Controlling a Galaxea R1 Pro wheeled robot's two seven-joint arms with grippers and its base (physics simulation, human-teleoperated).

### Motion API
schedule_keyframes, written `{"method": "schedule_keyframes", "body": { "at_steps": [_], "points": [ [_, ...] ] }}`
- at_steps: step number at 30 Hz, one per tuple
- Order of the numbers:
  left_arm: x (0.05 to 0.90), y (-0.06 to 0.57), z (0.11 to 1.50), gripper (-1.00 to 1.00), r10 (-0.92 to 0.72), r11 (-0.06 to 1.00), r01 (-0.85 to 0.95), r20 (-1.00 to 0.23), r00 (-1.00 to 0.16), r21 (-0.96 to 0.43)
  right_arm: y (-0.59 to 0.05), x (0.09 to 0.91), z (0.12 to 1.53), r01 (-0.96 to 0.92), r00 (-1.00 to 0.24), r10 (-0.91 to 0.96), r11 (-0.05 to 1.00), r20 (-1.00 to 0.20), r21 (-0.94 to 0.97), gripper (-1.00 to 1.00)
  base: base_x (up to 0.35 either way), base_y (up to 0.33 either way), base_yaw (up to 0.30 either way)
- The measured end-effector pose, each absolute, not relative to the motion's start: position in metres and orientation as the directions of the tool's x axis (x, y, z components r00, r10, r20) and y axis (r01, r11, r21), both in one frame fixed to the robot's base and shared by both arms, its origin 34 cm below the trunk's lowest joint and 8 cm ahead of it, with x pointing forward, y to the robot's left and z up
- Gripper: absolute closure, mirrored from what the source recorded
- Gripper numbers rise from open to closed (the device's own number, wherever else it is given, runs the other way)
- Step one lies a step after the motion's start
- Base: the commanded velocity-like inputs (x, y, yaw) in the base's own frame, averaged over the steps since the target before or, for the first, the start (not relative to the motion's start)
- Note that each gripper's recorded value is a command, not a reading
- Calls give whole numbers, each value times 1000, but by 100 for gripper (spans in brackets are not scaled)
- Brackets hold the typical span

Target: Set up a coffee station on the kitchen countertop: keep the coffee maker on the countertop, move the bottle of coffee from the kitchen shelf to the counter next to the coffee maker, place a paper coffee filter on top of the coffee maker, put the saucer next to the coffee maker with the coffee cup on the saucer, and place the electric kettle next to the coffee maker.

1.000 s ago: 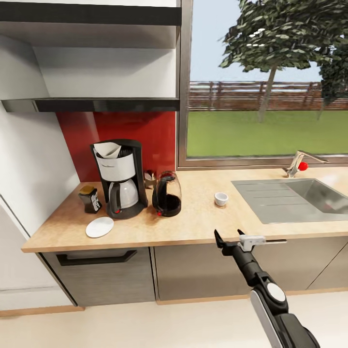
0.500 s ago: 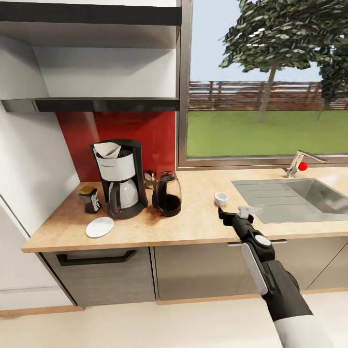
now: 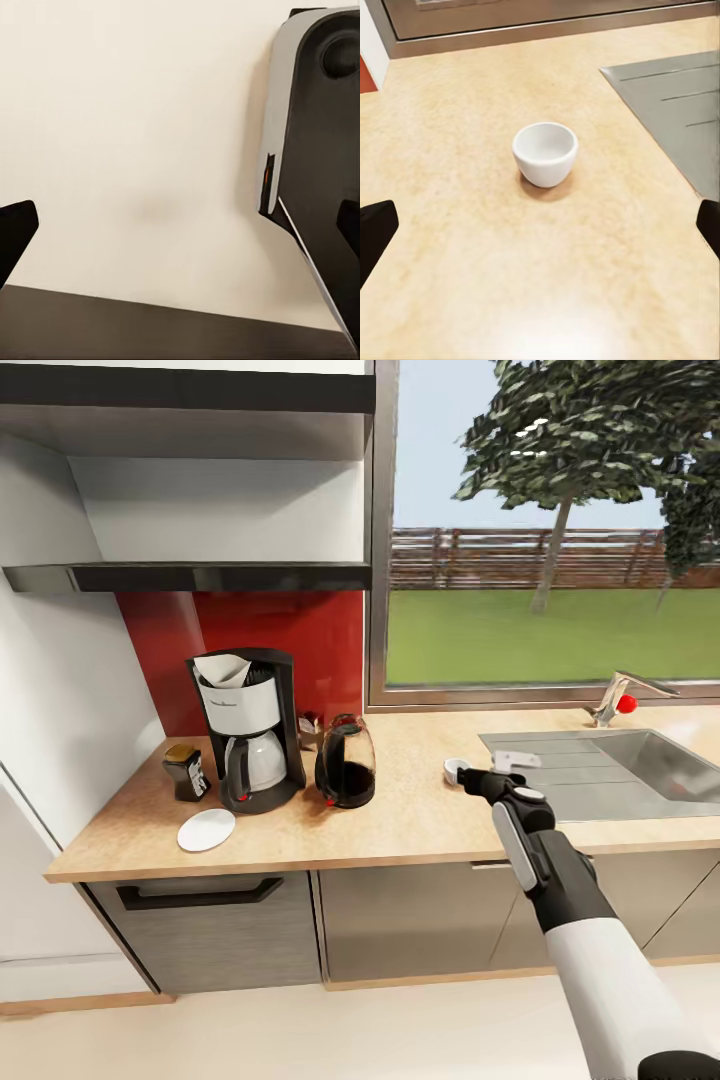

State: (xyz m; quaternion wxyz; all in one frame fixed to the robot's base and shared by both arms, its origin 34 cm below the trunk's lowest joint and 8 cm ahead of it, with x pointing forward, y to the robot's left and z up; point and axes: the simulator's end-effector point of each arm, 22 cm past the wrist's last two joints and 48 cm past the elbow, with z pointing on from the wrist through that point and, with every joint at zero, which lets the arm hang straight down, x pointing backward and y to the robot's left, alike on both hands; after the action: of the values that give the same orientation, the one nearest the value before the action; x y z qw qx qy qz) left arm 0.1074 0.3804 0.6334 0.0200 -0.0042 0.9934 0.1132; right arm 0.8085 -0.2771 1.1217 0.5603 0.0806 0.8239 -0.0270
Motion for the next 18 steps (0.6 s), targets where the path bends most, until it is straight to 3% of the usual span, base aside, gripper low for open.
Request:
{"method": "schedule_keyframes", "body": {
  "at_steps": [18],
  "points": [
    [103, 379, 634, -100, -18, 973, -24, -31, -999, 228, -281, 808, 1120, 175, -359, 104, 984, -927, 43, -100, 2, -1, 0]
  ]
}}
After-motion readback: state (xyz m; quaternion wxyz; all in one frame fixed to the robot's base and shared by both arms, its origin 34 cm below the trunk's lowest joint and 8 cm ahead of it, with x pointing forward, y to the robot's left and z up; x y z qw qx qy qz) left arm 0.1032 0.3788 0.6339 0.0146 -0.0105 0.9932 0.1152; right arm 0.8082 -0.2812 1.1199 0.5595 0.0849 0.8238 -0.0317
